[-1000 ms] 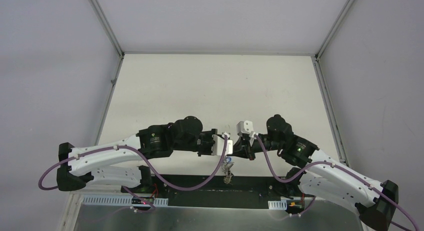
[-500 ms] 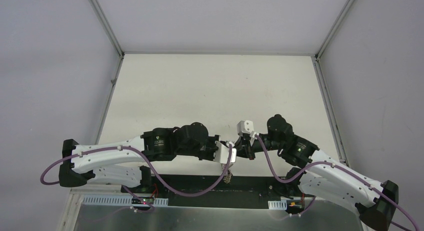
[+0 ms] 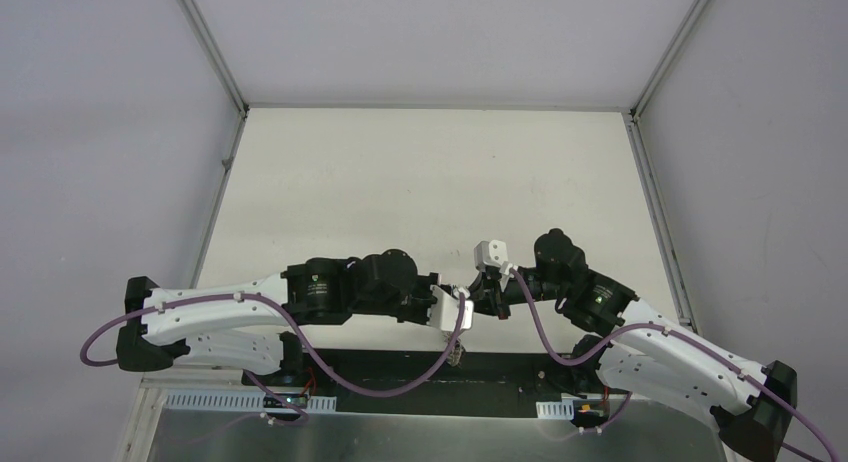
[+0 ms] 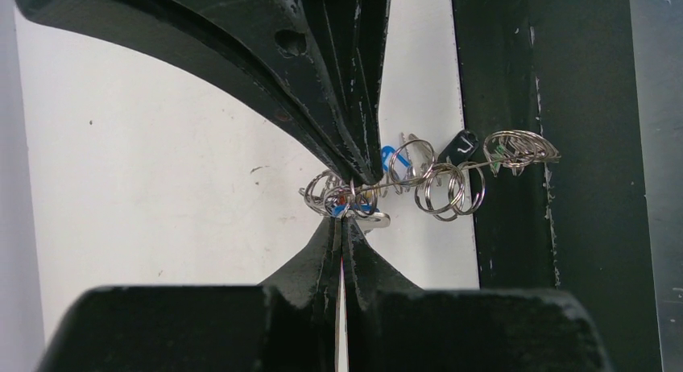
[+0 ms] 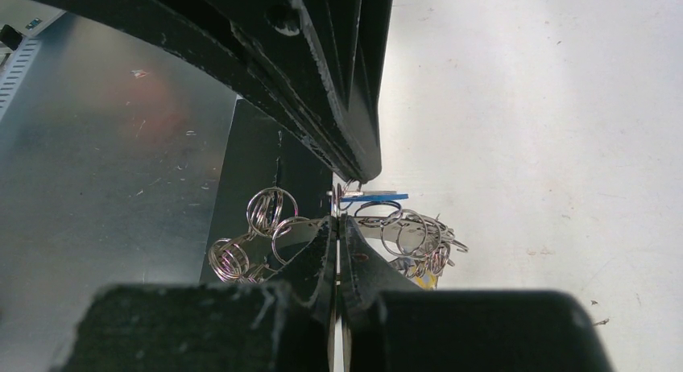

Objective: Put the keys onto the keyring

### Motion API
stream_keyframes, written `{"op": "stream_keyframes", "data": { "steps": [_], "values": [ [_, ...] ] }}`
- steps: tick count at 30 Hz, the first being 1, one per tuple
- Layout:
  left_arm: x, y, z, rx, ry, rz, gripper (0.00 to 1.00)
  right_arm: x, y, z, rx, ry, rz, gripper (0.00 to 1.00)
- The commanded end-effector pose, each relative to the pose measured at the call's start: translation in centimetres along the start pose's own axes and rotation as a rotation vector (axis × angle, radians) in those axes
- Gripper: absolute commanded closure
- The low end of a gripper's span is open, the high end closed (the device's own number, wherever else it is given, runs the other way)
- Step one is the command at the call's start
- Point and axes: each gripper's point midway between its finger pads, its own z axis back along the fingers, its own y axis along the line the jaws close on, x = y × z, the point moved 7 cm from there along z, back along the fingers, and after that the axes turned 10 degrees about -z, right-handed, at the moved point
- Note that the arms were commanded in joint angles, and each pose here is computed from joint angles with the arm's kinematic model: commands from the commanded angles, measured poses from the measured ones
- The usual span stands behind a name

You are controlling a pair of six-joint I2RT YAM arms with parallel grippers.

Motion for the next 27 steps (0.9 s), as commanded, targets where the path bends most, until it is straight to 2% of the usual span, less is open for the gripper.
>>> {"op": "stream_keyframes", "data": {
  "steps": [1,13,27],
  "values": [
    [2.0,1.6,1.1,0.084,-0.049,0.008,1.00,2.9,0.4,0.2,0.019,-0.101,0.083,1.00],
    [2.7,1.2,1.1,0.060,-0.075,0.016,1.00,2.9,0.4,0.2,0.020,-0.100,0.081,1.00],
    [2.1,0.4,1.0,0.045,-0.025,-0.015,1.00,2.8,0.4,0.2,0.011,-0.101,0.073,1.00]
  ]
}}
